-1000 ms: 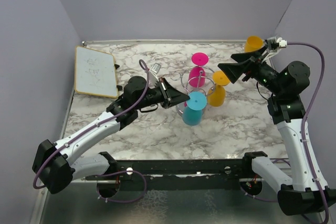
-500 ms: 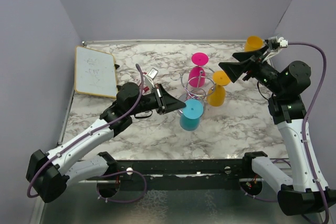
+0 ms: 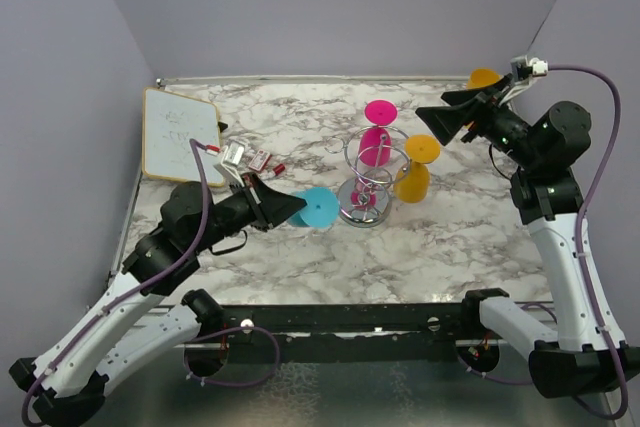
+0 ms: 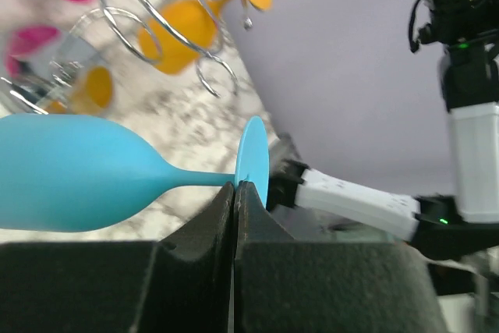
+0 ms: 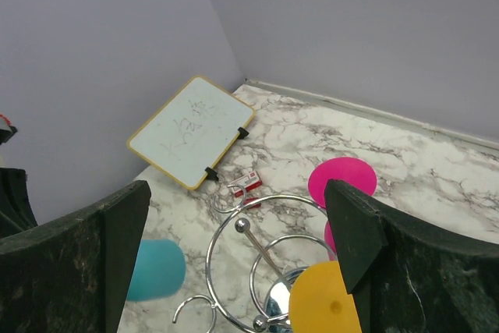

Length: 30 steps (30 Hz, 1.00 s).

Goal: Take the wine glass off the wine glass rack

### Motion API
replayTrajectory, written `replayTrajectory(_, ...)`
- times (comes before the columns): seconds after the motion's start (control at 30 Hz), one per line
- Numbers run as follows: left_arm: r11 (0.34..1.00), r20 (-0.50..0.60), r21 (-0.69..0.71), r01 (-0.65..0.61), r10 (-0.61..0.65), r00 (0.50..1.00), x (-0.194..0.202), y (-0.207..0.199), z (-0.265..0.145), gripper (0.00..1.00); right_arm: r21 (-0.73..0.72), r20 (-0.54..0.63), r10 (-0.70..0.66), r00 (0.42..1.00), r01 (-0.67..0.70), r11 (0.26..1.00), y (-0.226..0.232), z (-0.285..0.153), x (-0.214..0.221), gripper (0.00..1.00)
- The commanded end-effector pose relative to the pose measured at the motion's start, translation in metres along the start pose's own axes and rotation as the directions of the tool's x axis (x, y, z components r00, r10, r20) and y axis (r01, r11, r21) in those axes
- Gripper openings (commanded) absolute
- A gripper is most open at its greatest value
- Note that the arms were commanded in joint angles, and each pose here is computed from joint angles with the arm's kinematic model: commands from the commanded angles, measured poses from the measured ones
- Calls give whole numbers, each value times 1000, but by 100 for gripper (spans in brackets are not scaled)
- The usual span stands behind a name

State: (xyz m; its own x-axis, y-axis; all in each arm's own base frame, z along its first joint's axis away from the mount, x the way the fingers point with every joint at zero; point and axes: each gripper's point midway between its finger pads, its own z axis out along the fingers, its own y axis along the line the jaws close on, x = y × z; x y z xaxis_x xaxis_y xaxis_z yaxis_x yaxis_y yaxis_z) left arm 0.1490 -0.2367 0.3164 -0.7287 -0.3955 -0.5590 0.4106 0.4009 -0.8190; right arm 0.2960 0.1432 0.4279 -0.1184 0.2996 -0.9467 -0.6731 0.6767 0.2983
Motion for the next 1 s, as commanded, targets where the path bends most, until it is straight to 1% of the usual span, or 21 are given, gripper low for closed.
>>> replayTrajectory(0.0, 927, 172, -186, -326, 357, 918, -59, 4, -18, 0, 7, 3, 45, 999, -45, 999, -2, 9, -8, 95)
replayTrajectory(0.03, 889, 183, -215, -404, 443, 878, -72, 0, -19, 0, 4, -1, 58, 998, -58, 998, -2, 11, -8, 95)
replayTrajectory(0.1, 815, 207, -278, -509, 568, 796, -97, -6, -19, 0, -3, -7, 88, 996, -88, 996, -3, 15, -8, 95)
replayTrajectory(0.23, 654, 266, -367, -662, 756, 599, -142, -28, -18, 0, -51, -36, 170, 985, -171, 984, -2, 28, -6, 95)
replayTrajectory(0.3, 579, 294, -372, -726, 815, 500, -154, -42, -13, 0, -103, -66, 220, 973, -226, 969, 3, 35, -5, 95)
replayTrajectory(0.37, 503, 319, -335, -797, 856, 406, -157, -58, -5, 0, -148, -107, 270, 957, -284, 947, 7, 43, -3, 94)
replayTrajectory(0.47, 342, 360, -245, -907, 901, 242, -146, -80, 9, 0, -202, -176, 310, 934, -343, 918, 18, 61, 1, 94)
replayTrajectory(0.57, 190, 409, -208, -959, 908, 91, -138, -93, 16, 0, -259, -239, 310, 920, -369, 893, 37, 79, 6, 94)
replayTrajectory(0.6, 142, 423, -193, -971, 905, 48, -133, -96, 18, 0, -279, -265, 314, 912, -384, 880, 44, 85, 8, 94)
replayTrajectory(0.67, 73, 443, -180, -981, 896, -14, -126, -98, 19, 0, -323, -335, 325, 884, -432, 842, 59, 95, 13, 94)
replayTrajectory(0.7, 55, 447, -178, -983, 894, -31, -123, -98, 20, 0, -345, -370, 329, 869, -457, 820, 65, 99, 15, 94)
replayTrajectory(0.77, 28, 448, -164, -986, 893, -49, -118, -96, 21, 0, -368, -425, 333, 842, -496, 786, 76, 105, 16, 94)
replayTrajectory(0.87, -6, 458, -130, -991, 887, -66, -105, -92, 19, 0, -380, -478, 332, 813, -533, 756, 89, 110, 16, 94)
replayTrajectory(0.97, -16, 483, -112, -994, 873, -68, -95, -93, 14, 0, -396, -525, 327, 785, -566, 723, 99, 110, 19, 95)
